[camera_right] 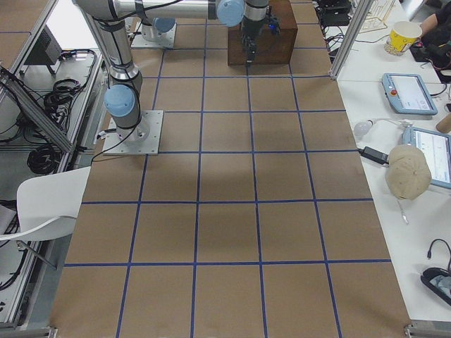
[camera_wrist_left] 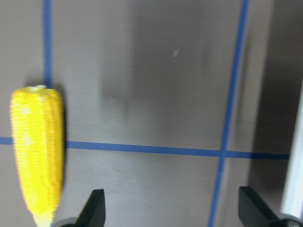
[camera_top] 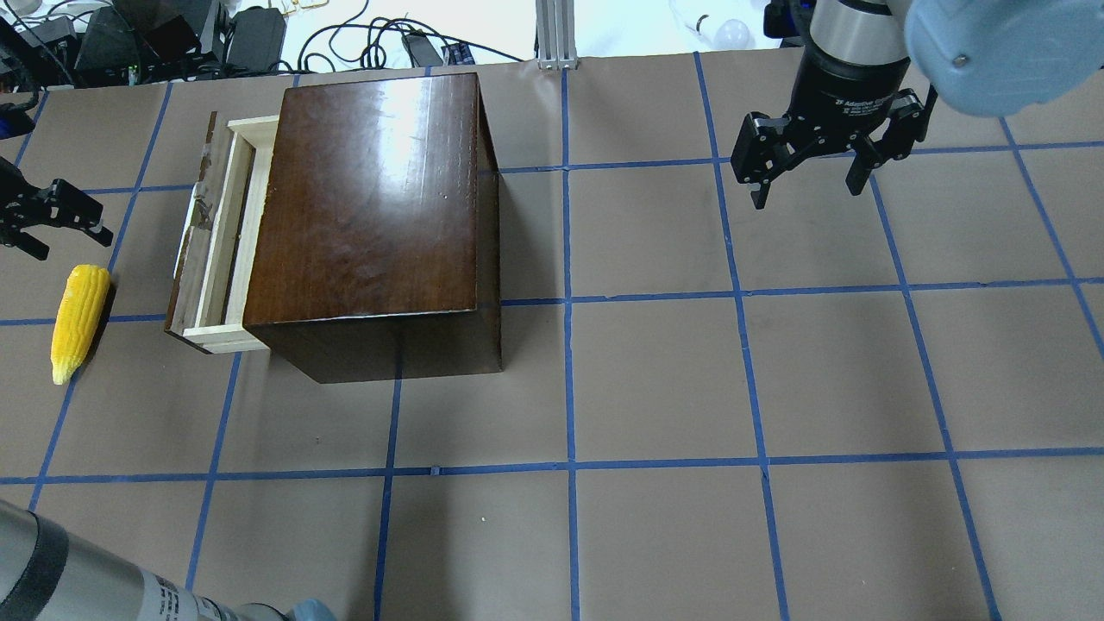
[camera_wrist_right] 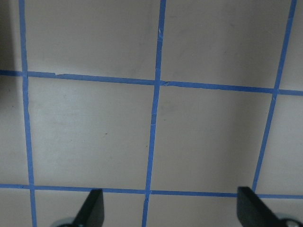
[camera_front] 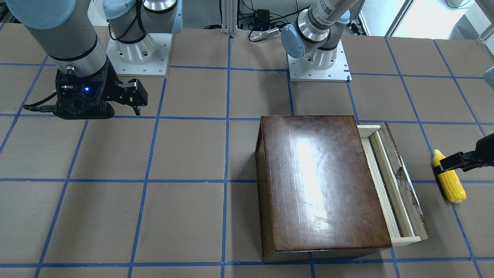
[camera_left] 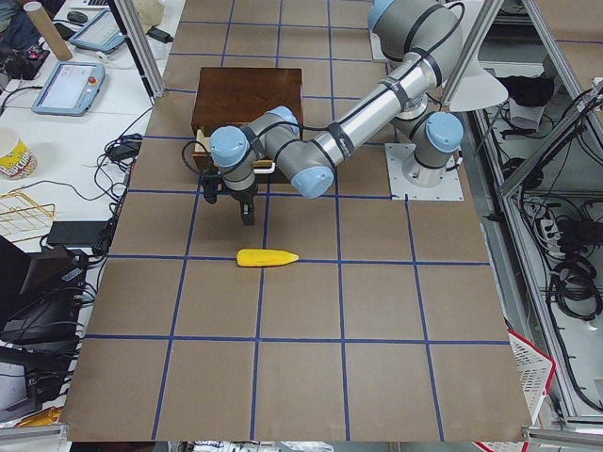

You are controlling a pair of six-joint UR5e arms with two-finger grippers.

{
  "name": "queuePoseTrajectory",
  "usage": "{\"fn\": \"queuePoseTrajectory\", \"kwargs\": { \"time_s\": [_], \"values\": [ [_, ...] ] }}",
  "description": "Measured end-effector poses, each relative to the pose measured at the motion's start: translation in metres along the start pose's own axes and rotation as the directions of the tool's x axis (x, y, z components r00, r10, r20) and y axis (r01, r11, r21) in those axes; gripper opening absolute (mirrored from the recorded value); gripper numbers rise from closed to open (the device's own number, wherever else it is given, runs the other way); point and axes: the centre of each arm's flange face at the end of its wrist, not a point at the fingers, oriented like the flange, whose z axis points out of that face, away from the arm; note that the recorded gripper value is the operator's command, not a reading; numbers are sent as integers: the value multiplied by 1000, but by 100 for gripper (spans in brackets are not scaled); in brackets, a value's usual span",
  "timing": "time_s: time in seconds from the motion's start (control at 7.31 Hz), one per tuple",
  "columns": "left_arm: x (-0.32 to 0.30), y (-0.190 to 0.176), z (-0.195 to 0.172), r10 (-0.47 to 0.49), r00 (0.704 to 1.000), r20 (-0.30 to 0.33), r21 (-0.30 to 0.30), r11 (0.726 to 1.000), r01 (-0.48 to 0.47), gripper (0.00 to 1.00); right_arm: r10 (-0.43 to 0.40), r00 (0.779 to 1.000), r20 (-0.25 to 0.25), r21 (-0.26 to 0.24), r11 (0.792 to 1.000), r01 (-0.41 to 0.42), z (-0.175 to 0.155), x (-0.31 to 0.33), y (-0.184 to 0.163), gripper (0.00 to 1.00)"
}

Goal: Open drawer and put corn inside
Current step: 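Release the handle and lower the left gripper onto the yellow corn cob, then close the left gripper on the corn and lift it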

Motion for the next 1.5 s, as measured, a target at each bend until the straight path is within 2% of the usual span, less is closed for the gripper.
{"fn": "queuePoseTrajectory", "kwargs": {
  "time_s": [0.55, 0.96, 1.23, 1.37, 1.5],
  "values": [
    [-55, -9, 54, 51, 998, 26, 30, 998, -51, 100, 0, 1000, 0, 0, 1000, 0, 0, 0, 0, 100],
    [-78, -5, 92, 68, 998, -4, -5, 998, -68, 100, 0, 1000, 0, 0, 1000, 0, 0, 0, 0, 100],
    [-82, -4, 109, 74, 997, -15, -20, 997, -74, 80, 0, 1000, 0, 0, 1000, 0, 0, 0, 0, 100],
    [-83, -5, 113, 79, 997, -15, -20, 997, -79, 63, 0, 1000, 0, 0, 1000, 0, 0, 0, 0, 100],
    [-83, -5, 114, 85, 996, -14, -20, 996, -85, 38, 0, 1000, 0, 0, 1000, 0, 0, 0, 0, 100]
  ]
}}
